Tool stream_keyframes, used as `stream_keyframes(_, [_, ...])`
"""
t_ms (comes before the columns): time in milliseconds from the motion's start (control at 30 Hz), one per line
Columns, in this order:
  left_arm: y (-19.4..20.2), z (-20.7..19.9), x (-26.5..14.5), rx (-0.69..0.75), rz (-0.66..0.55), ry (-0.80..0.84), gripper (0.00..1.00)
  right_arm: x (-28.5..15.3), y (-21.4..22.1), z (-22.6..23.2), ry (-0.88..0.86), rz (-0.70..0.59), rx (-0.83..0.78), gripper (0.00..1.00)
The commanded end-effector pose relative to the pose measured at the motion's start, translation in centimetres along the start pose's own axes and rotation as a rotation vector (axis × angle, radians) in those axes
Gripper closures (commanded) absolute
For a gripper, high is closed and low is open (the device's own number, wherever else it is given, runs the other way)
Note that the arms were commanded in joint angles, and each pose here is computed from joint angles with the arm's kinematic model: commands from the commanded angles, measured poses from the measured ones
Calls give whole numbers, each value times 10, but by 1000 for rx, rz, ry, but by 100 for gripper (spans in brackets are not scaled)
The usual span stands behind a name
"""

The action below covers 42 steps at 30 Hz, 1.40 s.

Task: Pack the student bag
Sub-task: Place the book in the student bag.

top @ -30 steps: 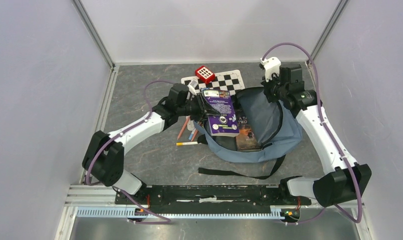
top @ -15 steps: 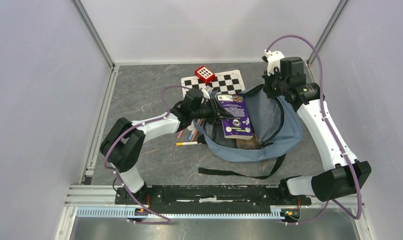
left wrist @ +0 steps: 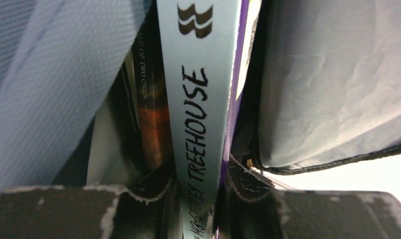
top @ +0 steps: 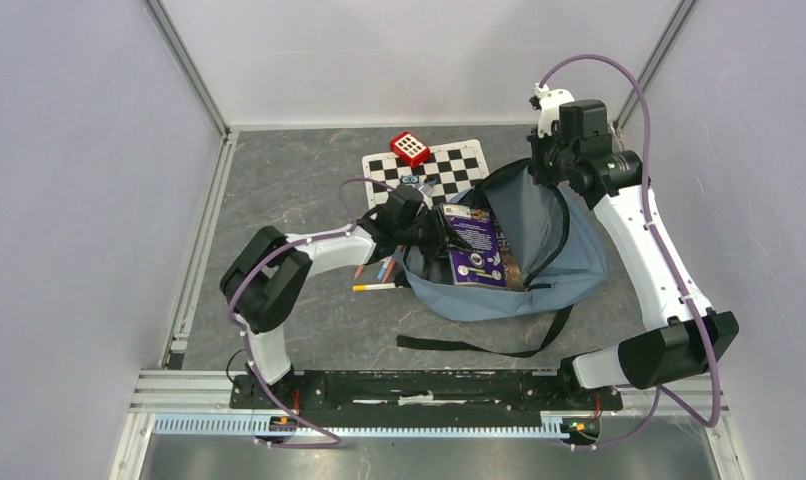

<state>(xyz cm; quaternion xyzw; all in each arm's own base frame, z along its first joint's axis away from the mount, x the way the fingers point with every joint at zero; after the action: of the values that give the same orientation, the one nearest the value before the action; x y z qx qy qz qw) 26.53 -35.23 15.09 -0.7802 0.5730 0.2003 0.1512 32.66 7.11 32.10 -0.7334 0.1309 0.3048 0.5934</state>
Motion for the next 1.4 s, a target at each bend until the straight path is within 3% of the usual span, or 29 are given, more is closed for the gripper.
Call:
stream_keyframes(0, [-3,-18,16,44,-16,21,98,-12,-45,-9,56,-178,50,100])
stream_keyframes(267, [12,-23,55,94,-23,-61,95,-6,-40,-12,83,-166,60,100])
stream_keyframes(500, [13,-25,70,172,19,-118,70,-4,-36,-12,95,-166,73,100])
stream_keyframes(700, [1,-12,54,302,-25,-272,32,-8,-37,-13,104,-175,73,100])
stream_keyframes(867, [-2,-13,43,337,-46,-311,13,-10,-35,-13,106,-176,70,100])
stream_keyframes(1100, [0,-4,42,329,-25,-358,10,-13,-30,-13,114,-171,69,100])
stream_keyframes(1367, [8,-30,60,343,4,-206,14,-9,-21,-12,111,-150,82,100])
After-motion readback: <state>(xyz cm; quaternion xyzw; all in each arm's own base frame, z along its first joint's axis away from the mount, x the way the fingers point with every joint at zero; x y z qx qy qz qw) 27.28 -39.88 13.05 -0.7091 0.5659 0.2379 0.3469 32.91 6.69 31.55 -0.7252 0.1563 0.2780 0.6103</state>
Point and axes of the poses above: each gripper's point midway between its finger pads, its own x axis out along the fingers, its own z axis along the line the jaws close on, y = z × x, the point moved 6 cm from there along -x, back along the fingers, and after that the axes turned 5 degrees about -x, right-handed, at the moved point
